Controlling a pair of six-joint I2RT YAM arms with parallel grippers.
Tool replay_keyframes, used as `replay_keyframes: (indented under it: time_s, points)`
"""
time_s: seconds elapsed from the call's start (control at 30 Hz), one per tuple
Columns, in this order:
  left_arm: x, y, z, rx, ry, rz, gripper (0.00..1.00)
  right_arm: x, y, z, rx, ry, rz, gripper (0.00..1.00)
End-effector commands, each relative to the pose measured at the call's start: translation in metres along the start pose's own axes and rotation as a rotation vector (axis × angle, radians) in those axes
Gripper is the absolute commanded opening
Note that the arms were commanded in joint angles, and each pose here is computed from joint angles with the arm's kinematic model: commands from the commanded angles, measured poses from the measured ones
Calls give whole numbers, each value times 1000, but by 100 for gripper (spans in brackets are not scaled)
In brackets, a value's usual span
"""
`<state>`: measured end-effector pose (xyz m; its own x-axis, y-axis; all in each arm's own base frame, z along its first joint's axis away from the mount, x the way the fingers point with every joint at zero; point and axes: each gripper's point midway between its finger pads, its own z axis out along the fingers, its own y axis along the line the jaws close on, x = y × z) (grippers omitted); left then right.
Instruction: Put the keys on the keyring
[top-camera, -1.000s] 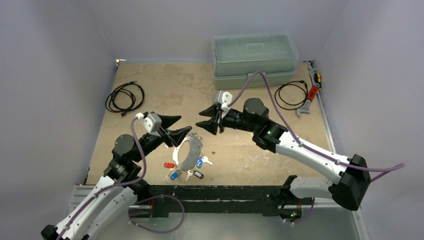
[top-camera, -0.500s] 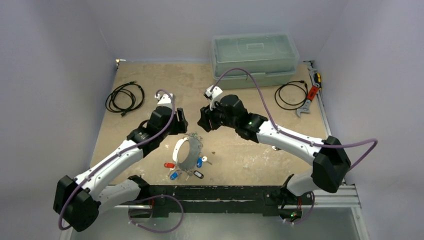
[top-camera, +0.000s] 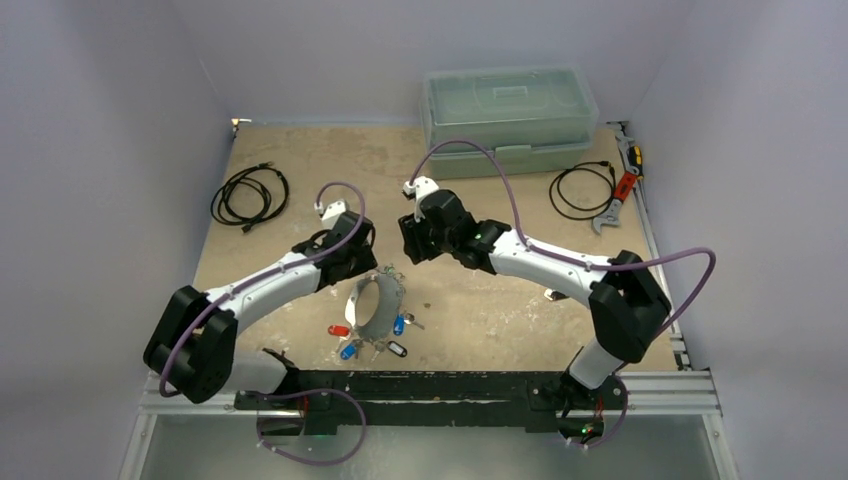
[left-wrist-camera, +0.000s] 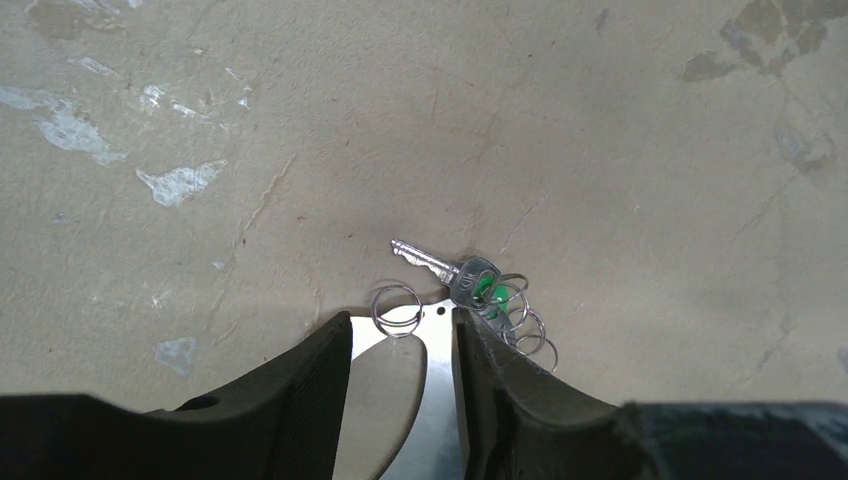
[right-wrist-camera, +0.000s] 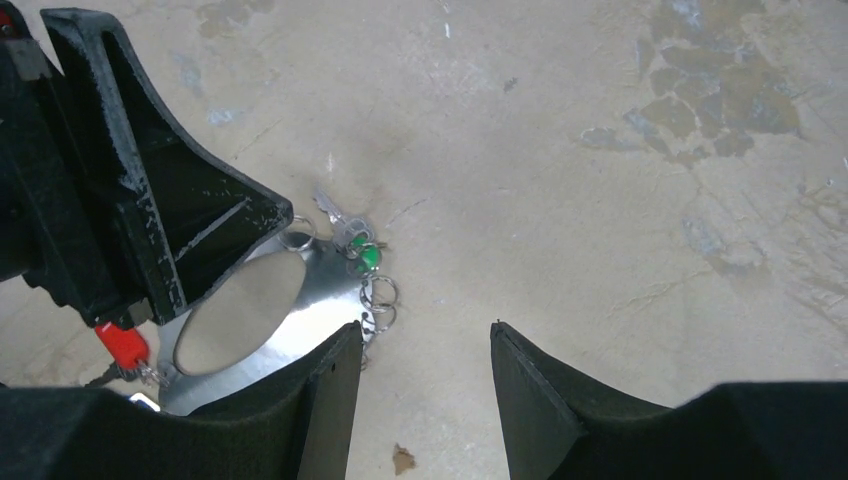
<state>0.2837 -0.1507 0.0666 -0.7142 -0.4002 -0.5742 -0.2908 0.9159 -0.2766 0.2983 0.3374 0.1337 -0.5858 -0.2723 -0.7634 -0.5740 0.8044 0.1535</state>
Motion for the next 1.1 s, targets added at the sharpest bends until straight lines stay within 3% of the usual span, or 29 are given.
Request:
replay_keyframes:
  time_s: [0.0,0.2,0.73,0.8,0.9,1.07]
  points:
    - [-10,-9,14,-16,-33,-84,39,-7,-9,-8,27,-62,9,54]
    - [0,0,29,-104,6,-93,37,7,-21,-16,48,-49,12,54]
    - [24,-9,42,-41,63,-47,24,23,-48,-51,122,-57,31,54]
    - [25,-11,42,-23,66,-32,19,24,-50,-56,131,-64,37,54]
    - [25,-18,42,11,66,0,2,24,-54,-64,145,-80,48,53]
    - [17,-22,38,25,48,68,1,27,-59,-73,150,-98,76,53]
